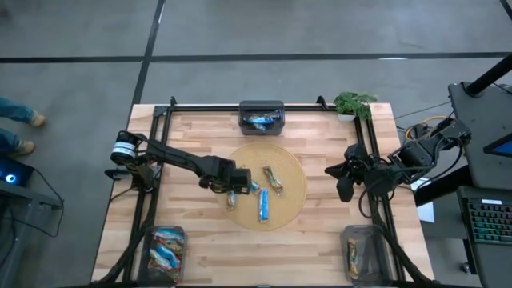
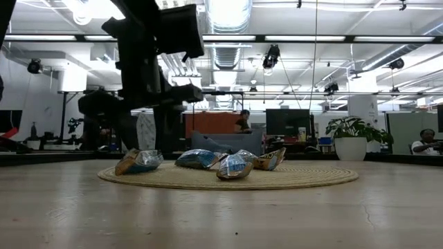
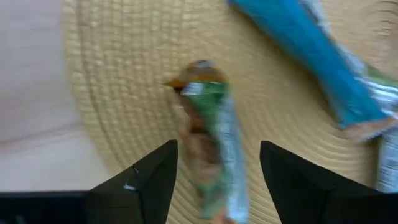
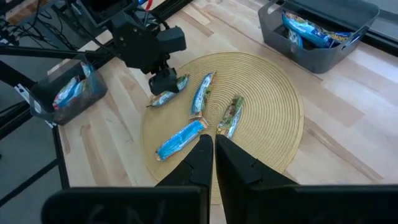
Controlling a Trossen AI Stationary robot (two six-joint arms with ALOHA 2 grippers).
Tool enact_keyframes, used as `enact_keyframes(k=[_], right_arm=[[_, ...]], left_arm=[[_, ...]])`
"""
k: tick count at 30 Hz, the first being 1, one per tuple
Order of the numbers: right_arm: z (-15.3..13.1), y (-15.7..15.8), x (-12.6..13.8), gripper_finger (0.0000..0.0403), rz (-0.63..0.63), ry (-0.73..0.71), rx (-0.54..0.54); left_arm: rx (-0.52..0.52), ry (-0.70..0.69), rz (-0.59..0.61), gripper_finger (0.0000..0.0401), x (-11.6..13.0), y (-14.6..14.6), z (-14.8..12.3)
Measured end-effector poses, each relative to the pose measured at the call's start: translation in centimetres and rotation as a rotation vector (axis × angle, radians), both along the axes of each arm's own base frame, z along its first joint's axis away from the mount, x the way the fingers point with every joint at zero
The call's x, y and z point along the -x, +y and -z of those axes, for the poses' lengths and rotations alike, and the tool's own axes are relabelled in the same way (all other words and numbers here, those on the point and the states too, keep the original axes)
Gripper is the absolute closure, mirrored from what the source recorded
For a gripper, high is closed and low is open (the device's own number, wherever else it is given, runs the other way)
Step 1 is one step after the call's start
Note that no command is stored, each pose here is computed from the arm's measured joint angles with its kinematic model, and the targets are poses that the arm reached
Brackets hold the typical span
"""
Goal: Pick and place Granola Bars by type
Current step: Put the yellow granola bar into the right black bin
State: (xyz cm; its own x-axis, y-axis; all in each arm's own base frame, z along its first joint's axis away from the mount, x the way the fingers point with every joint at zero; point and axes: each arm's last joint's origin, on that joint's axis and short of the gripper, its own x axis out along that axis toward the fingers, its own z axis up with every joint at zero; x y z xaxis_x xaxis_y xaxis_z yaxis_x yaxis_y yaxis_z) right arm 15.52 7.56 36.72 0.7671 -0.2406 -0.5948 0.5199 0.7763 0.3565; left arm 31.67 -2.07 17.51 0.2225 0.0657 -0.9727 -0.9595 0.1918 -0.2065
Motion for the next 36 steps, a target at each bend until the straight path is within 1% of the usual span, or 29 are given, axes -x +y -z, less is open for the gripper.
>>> enact_keyframes(k=[4,10,18,30,36], right_arm=[[0.00,0.00,0.00,0.0392,0.001,-0.001,-0.001],[-0.01,-0.01,0.00,0.0392,0.001,-0.001,0.003],[-0.04,-0.07,-0.01,0.0392,0.018,-0.011,0.019],[-0.04,-0.07,-0.01,0.0392,0.019,-0.012,0.020],[-0.04,-0.07,-0.01,0.0392,0.019,-0.012,0.020]], left_arm=[[-0.011,0.019,-0.008,0.0206,0.36,0.06,0.46],[-0.018,0.039,0.013,0.0245,0.65,0.08,0.89],[-0.031,0.037,0.050,0.0287,0.60,0.15,0.89],[-0.037,0.027,0.073,0.0356,0.48,0.21,0.87],[-0.039,0.022,0.087,0.0368,0.37,0.20,0.73]])
